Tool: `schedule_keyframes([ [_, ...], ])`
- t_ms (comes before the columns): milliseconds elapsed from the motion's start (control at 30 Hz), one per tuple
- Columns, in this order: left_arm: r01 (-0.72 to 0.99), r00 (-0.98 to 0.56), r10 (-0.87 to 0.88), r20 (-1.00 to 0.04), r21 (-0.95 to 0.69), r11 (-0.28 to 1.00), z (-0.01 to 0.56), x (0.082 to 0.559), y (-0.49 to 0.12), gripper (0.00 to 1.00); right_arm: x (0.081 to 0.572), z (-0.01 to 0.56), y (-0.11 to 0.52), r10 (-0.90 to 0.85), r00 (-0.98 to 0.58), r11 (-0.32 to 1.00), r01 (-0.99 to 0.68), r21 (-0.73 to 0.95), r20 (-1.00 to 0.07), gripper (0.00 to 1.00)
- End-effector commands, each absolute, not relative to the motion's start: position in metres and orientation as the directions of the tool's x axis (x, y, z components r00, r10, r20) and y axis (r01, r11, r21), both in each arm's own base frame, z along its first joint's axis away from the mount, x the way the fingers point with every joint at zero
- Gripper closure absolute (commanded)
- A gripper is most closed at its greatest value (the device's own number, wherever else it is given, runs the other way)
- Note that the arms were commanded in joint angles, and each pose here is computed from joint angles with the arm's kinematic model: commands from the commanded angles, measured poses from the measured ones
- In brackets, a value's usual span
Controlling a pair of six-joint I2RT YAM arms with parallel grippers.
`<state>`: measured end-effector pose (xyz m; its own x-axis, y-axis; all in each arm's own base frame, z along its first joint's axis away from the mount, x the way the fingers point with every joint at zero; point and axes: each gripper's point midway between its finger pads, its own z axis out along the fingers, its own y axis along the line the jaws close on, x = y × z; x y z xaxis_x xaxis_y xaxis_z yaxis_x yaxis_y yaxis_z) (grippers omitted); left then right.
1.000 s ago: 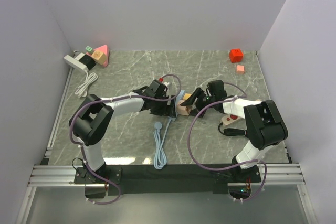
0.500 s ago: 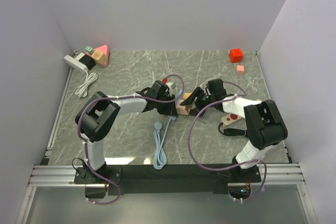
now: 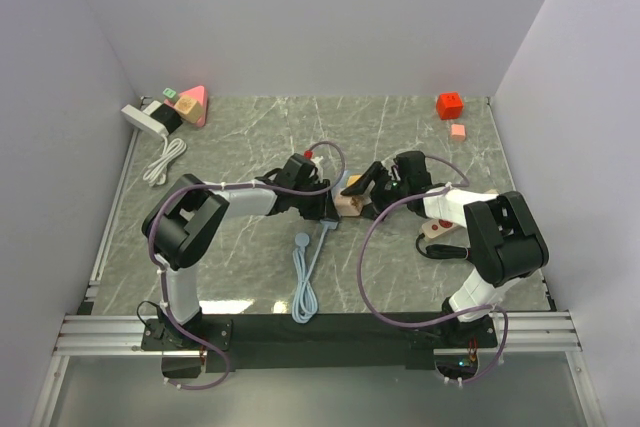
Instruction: Pull the plug off the socket
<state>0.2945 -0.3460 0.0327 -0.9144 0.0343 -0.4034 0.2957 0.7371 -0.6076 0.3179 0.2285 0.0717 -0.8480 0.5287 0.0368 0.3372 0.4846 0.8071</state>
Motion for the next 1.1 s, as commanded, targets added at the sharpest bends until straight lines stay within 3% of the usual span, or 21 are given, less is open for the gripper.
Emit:
schedule_keyframes([
  [0,0.305,-0.922,0.039,-0.385,-0.662,0.685,0.046,0.284,-0.357,0.99,0.334,0.092,0.239,0.527,-0.85,0.449,0.27,0.852,-0.008,0.25],
  [233,0.298,-0.924,0.033,-0.381,-0.661,0.688,0.048,0.288,-0.36,1.0,0.329,0.074,0.251,0.479,-0.878,0.505,0.272,0.819,-0.004,0.52],
  [333,0.293,-0.926,0.03,-0.377,-0.665,0.687,0.046,0.288,-0.36,0.99,0.328,0.07,0.25,0.464,-0.886,0.524,0.268,0.809,-0.007,0.53],
  [467,0.255,-0.932,0.031,-0.362,-0.591,0.765,0.023,0.292,-0.344,1.0,0.323,0.079,0.245,0.448,-0.894,0.526,0.249,0.813,-0.017,1.0],
  [833,0.154,-0.951,-0.012,-0.31,-0.506,0.849,-0.022,0.292,-0.289,0.99,0.334,0.124,0.188,0.348,-0.935,0.585,0.163,0.794,-0.064,1.0],
  [1000,0.142,-0.948,-0.036,-0.315,-0.522,0.841,-0.014,0.298,-0.291,0.99,0.334,0.13,0.202,0.428,-0.902,0.505,0.196,0.841,-0.047,1.0],
  [1067,0.136,-0.947,-0.047,-0.316,-0.532,0.836,-0.009,0.304,-0.295,1.0,0.324,0.127,0.221,0.419,-0.905,0.541,0.185,0.821,-0.071,1.0],
])
